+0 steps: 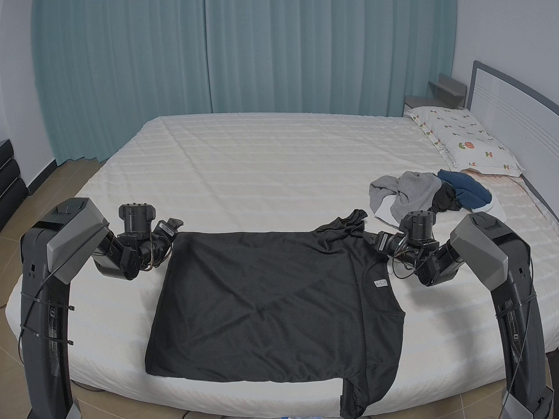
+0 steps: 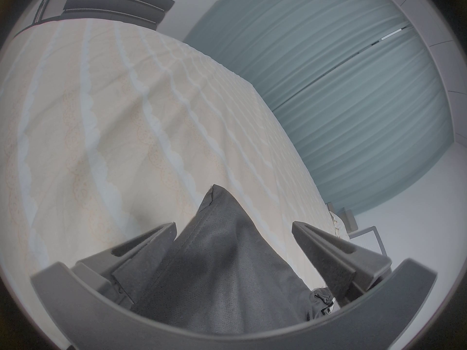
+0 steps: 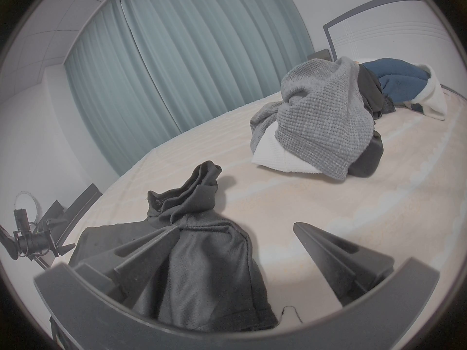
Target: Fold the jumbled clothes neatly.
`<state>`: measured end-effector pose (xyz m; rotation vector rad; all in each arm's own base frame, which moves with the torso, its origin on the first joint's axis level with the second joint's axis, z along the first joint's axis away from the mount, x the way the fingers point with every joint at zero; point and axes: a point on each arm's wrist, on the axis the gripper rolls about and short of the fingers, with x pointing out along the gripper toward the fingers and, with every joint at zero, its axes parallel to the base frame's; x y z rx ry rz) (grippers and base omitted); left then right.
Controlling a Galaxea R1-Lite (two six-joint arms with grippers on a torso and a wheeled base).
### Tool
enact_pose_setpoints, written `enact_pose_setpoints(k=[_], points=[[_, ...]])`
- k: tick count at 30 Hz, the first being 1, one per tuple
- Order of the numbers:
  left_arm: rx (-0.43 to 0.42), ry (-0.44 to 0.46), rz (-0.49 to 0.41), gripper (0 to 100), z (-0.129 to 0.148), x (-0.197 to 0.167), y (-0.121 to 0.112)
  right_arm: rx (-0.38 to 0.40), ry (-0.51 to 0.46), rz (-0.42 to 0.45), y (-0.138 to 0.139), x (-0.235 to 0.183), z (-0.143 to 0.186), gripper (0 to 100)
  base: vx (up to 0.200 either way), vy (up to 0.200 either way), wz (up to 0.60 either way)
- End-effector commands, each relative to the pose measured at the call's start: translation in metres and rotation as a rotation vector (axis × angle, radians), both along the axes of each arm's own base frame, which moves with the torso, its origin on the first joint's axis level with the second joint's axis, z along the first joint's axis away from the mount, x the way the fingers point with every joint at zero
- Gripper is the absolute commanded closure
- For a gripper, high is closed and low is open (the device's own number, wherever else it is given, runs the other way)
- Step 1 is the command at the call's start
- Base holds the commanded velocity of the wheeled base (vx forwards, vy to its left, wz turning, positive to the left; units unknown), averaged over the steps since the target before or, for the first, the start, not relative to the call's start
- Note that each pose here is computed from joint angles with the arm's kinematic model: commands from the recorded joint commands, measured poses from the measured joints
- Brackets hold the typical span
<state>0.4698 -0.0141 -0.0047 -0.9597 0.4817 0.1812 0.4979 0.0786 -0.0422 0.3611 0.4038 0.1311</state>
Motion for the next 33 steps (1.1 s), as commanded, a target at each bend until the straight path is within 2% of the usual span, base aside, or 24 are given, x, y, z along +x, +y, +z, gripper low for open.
enact_pose_setpoints(k=[1, 12, 25, 33], points=[[0.001, 0.002, 0.0, 0, -0.001, 0.0, 0.0, -0.001, 0.005, 0.003, 0.001, 0.0, -0.002, 100, 0.0, 0.0, 0.0], [0.013, 0.004, -0.006, 0, -0.003, 0.0, 0.0, 0.0, 0.01, 0.004, 0.002, 0.0, -0.009, 100, 0.0, 0.0, 0.0], [0.015, 0.001, -0.004, 0, -0.002, 0.0, 0.0, 0.005, -0.088, -0.086, -0.027, 0.016, 0.023, 100, 0.0, 0.0, 0.0], [0.017, 0.002, -0.003, 0, -0.002, 0.0, 0.0, -0.001, -0.114, -0.105, -0.029, 0.022, 0.028, 100, 0.0, 0.0, 0.0]])
